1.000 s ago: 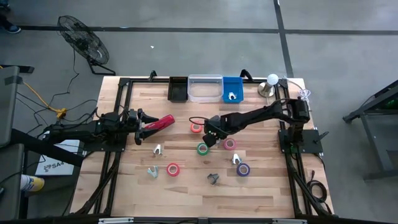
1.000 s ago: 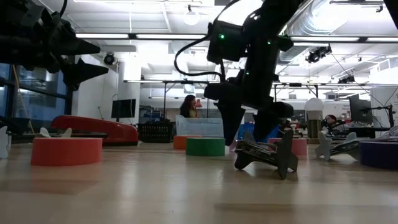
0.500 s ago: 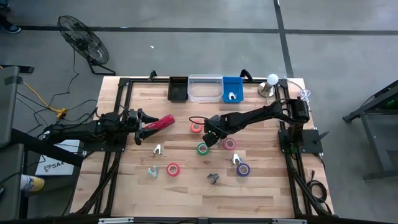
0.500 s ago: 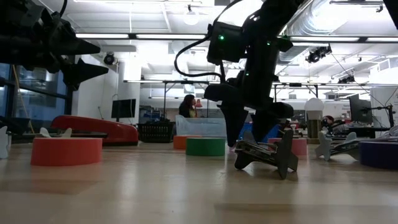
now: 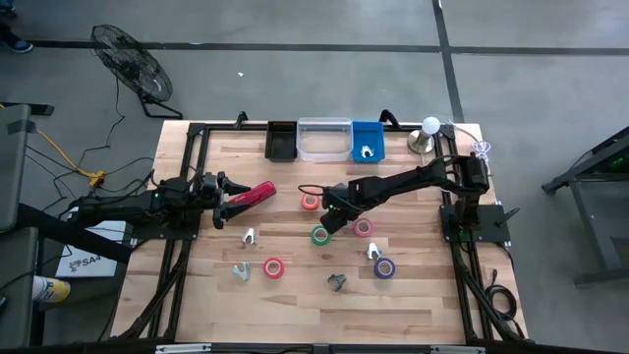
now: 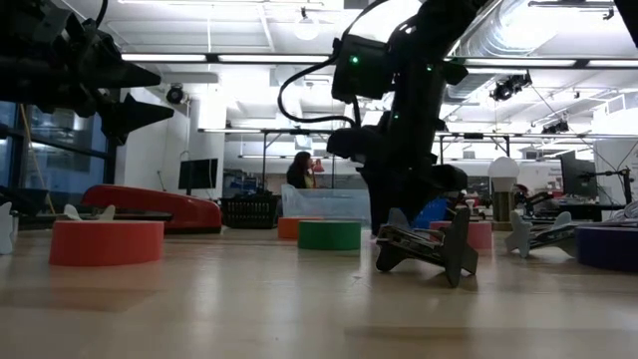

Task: Pick and place Stapler, Stapler remover, tape
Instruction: Put the purple staple remover into the blue bin

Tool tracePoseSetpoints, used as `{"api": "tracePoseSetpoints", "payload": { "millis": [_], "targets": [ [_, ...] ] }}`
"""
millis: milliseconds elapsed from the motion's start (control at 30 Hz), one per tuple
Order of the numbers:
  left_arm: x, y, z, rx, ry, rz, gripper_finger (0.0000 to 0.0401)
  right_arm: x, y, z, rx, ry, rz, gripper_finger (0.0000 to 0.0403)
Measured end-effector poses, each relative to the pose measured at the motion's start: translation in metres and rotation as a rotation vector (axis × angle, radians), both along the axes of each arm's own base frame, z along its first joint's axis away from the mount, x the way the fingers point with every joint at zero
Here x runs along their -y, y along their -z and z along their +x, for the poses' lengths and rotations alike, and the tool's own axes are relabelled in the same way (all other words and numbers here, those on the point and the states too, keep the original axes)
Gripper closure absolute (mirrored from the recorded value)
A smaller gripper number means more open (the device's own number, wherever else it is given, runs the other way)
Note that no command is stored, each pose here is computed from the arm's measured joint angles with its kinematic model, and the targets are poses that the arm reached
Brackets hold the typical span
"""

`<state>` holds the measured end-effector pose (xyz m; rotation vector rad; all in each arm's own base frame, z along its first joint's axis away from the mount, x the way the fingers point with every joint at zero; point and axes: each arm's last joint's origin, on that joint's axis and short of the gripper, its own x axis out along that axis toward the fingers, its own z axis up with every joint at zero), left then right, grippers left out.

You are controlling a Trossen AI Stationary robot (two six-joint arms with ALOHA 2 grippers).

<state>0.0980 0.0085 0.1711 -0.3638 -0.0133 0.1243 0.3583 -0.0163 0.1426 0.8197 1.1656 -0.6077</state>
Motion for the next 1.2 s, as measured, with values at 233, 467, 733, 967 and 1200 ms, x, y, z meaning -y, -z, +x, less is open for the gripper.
{"api": "tracePoseSetpoints", "payload": {
  "millis": [233, 467, 733, 967, 1200],
  "targets": [
    [0.0, 0.0, 0.0, 0.0, 0.0, 0.0, 0.011, 0.004, -0.005, -0.002, 0.005, -0.016, 0.014, 0.0319],
    [0.0, 0.0, 0.0, 0.0, -0.001, 0.0, 0.011, 0.014, -0.018, -0.007, 0.02, 0.001, 0.005, 0.0307],
    [0.0, 0.0, 0.0, 0.0, -0.001, 0.0, 0.011, 0.044, -0.049, -0.029, -0.001, 0.054, -0.1, 0.0313],
    [0.0, 0.0, 0.0, 0.0, -0.001, 0.0, 0.011, 0.092, -0.071, -0.057, -0.027, 0.127, -0.212, 0.0309],
    [0.0, 0.0, 0.0, 0.0, -0.001, 0.0, 0.011, 0.144, -0.076, -0.081, -0.066, 0.204, -0.295, 0.0305]
  ]
}}
